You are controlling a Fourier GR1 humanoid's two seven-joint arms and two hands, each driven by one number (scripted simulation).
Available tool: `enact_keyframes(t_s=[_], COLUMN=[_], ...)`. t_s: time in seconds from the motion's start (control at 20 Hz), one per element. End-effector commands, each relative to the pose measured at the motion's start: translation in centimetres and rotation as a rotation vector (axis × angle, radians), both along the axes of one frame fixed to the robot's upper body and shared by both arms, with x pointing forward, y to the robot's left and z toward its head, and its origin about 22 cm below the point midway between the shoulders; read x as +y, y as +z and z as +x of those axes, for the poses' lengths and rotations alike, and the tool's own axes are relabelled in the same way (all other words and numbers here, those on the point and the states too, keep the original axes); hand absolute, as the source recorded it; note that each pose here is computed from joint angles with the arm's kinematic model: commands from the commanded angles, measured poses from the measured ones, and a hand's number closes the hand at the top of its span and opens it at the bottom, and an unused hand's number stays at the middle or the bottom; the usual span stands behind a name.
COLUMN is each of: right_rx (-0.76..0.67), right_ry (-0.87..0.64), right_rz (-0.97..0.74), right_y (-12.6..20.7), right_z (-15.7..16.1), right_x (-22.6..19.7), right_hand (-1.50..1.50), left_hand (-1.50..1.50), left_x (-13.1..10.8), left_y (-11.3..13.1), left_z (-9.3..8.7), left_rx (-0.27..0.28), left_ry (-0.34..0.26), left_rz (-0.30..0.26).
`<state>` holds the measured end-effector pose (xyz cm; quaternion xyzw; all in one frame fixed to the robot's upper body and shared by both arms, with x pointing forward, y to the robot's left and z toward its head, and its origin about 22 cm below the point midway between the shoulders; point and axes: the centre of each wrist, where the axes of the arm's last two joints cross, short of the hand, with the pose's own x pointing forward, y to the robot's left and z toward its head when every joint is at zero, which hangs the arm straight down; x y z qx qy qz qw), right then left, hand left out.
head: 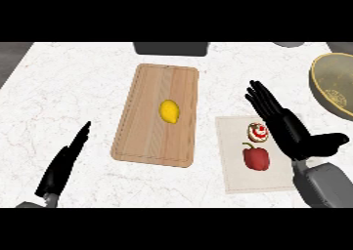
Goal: Pick the cupcake from the placemat and place it in the bowl
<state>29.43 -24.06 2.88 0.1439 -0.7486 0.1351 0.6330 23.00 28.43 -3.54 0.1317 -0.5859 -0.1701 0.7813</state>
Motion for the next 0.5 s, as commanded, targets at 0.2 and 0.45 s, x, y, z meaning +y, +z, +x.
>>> enact_keyframes(t_s=[0.2, 0.45], right_rx=[-0.083, -0.107], right_ry=[0.186, -0.318], right_rz=[0.192, 0.143], right_y=[3.4, -0.7], right_z=[2.6, 1.0], right_x=[-8.6, -16.5], right_hand=[1.5, -1.5], left_hand=[0.0, 0.0], left_x=[-0.3, -2.6], left_y=[8.7, 9.9], left_z=[5.9, 6.5], left_rx=[-0.415, -0.414], left_ry=[0.089, 0.085], left_rz=[-0.031, -0.087])
